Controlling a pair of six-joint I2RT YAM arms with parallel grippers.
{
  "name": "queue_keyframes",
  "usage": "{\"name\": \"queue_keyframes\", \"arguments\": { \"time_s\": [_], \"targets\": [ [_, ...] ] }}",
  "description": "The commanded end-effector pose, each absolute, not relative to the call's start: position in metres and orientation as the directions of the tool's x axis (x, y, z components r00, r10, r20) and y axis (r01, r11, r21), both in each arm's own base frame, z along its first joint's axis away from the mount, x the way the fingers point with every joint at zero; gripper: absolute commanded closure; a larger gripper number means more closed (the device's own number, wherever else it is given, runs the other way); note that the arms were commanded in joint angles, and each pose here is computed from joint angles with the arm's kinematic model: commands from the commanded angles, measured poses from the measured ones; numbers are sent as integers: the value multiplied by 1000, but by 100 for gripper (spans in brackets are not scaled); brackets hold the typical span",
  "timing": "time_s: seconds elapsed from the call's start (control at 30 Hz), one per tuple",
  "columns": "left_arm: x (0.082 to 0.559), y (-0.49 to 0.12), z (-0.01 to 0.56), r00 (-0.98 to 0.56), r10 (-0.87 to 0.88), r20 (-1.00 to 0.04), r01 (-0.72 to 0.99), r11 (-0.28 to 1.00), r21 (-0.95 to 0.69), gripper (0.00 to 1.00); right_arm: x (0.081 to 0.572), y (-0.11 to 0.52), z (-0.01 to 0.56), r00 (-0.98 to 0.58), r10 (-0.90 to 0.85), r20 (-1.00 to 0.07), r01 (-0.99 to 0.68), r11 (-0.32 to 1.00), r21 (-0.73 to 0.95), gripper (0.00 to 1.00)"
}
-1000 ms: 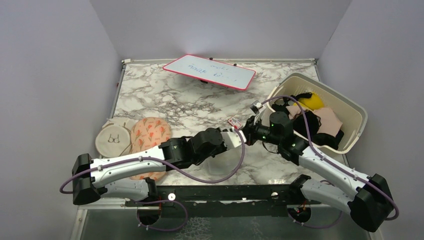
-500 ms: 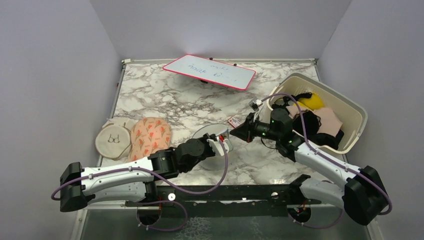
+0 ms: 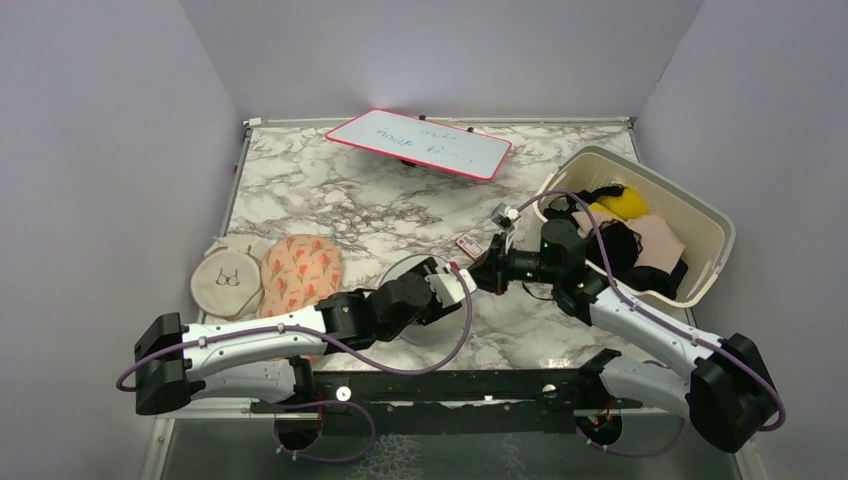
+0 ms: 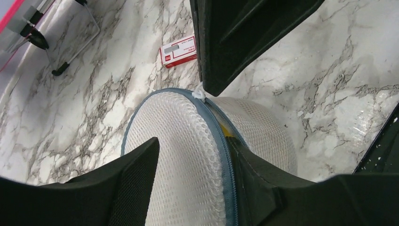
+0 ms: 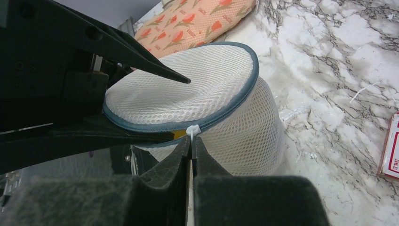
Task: Unzip the laundry bag and remove the bra
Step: Unzip the laundry bag at the center of the board.
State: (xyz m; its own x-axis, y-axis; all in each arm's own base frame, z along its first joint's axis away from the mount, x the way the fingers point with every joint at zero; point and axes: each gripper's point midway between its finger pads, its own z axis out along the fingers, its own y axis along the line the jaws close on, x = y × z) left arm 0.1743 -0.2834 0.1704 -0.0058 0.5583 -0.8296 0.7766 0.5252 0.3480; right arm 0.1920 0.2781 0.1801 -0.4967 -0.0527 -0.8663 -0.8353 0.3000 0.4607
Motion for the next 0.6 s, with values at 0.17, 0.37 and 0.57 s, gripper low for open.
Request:
{"name": "queue_keyframes", "arguments": {
  "time_s": [0.17,0.37,0.57],
  "targets": [
    [185,-286,173,-34,630,-776,745,533,400,70,179,278,195,-460,-72,-885,-868,245,431,99],
    [192,-291,171,-48,640,-767,723,552,415,74,177,278,195,-464,-87,-881,-865,257,430,99],
    [189,-304,181,-13,606,-795,750,531,393,94,181,277,192,-480,-89,-873,-849,296,437,99]
  ]
}}
